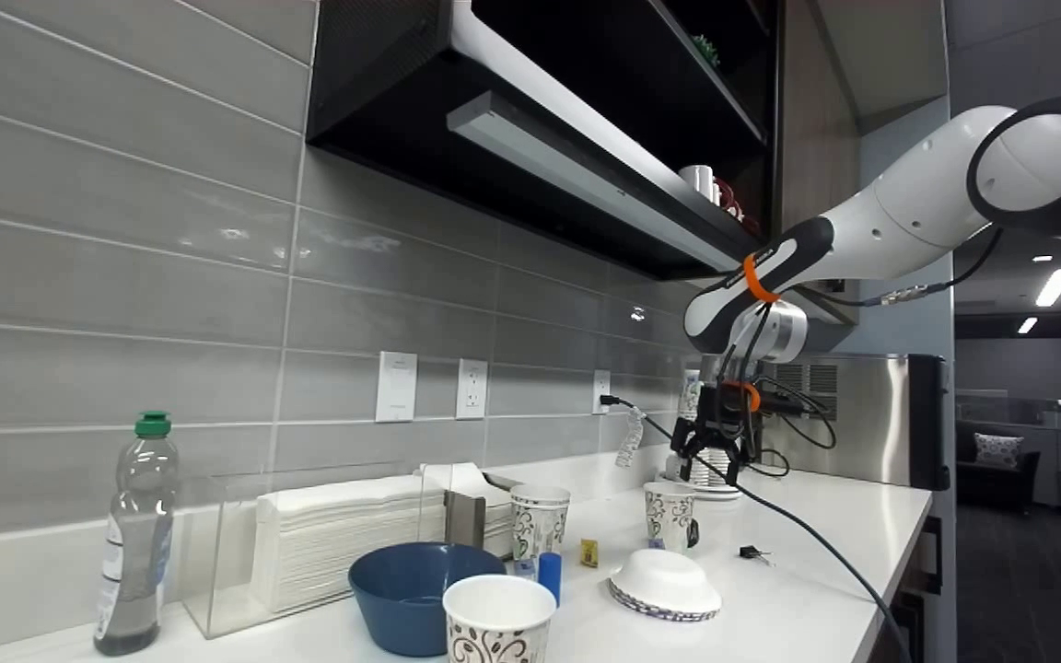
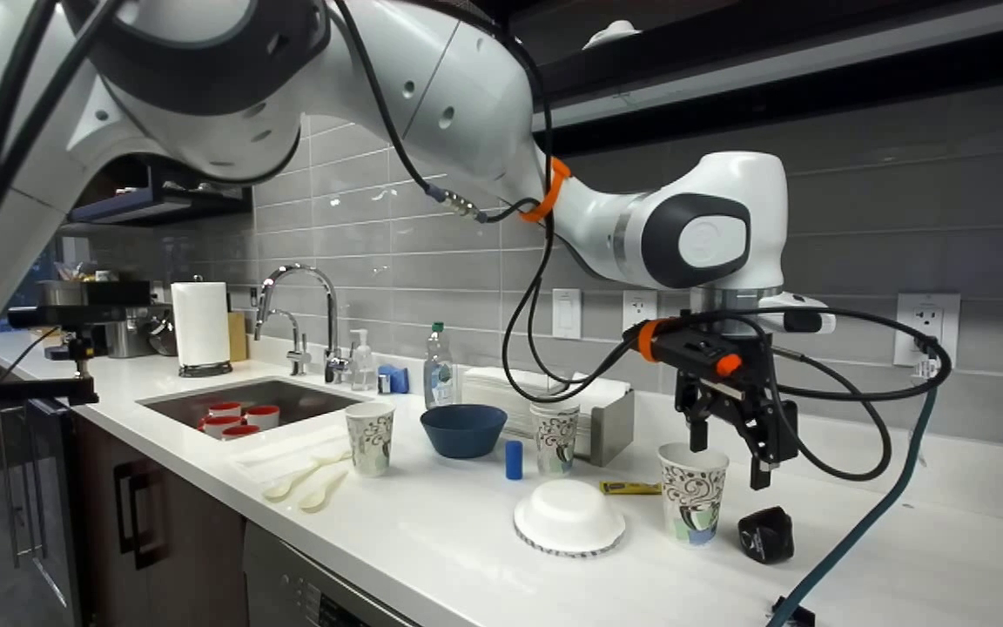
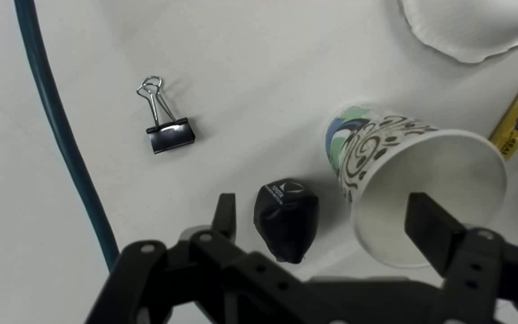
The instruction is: Pour the contents in the coffee cup on the right into the coffee cup on the left.
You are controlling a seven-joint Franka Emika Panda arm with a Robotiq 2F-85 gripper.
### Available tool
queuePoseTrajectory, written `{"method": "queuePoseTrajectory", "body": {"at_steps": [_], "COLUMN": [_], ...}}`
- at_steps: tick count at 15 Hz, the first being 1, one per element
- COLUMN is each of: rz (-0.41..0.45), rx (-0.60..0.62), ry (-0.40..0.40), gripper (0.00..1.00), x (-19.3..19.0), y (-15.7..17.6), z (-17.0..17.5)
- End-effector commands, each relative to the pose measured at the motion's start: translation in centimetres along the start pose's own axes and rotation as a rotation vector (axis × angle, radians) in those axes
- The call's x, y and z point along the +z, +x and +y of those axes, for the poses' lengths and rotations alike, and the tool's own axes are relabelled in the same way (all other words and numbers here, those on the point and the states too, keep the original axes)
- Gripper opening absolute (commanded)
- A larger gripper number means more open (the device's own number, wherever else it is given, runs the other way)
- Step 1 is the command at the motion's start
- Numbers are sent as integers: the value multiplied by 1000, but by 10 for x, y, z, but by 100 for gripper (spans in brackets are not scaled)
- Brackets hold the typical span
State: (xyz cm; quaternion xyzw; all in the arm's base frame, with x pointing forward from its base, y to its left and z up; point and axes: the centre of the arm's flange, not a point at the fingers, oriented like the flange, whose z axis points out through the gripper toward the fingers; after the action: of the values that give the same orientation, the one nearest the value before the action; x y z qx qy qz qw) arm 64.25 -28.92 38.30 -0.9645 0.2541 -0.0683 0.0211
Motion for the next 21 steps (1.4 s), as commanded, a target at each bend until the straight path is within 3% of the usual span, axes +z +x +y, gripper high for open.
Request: {"method": "queuePoseTrajectory", "body": {"at_steps": [1, 3, 6, 7, 9, 10, 12, 16, 18, 21], "rz": [-39, -36, -25, -24, -15, -11, -5, 7, 36, 111], "rx": [-17, -26, -28, -33, -54, -56, -58, -13, 8, -19], "ry": [-25, -34, -32, -23, -14, -10, -9, -18, -41, -44], "gripper": [84, 59, 39, 57, 58, 33, 31, 3, 0, 1], "x": [5, 11, 19, 19, 18, 18, 16, 13, 1, -50], "y": [5, 7, 13, 14, 16, 17, 18, 20, 17, -6], "z": [1, -4, -17, -24, -37, -42, -48, -39, -30, -26]}}
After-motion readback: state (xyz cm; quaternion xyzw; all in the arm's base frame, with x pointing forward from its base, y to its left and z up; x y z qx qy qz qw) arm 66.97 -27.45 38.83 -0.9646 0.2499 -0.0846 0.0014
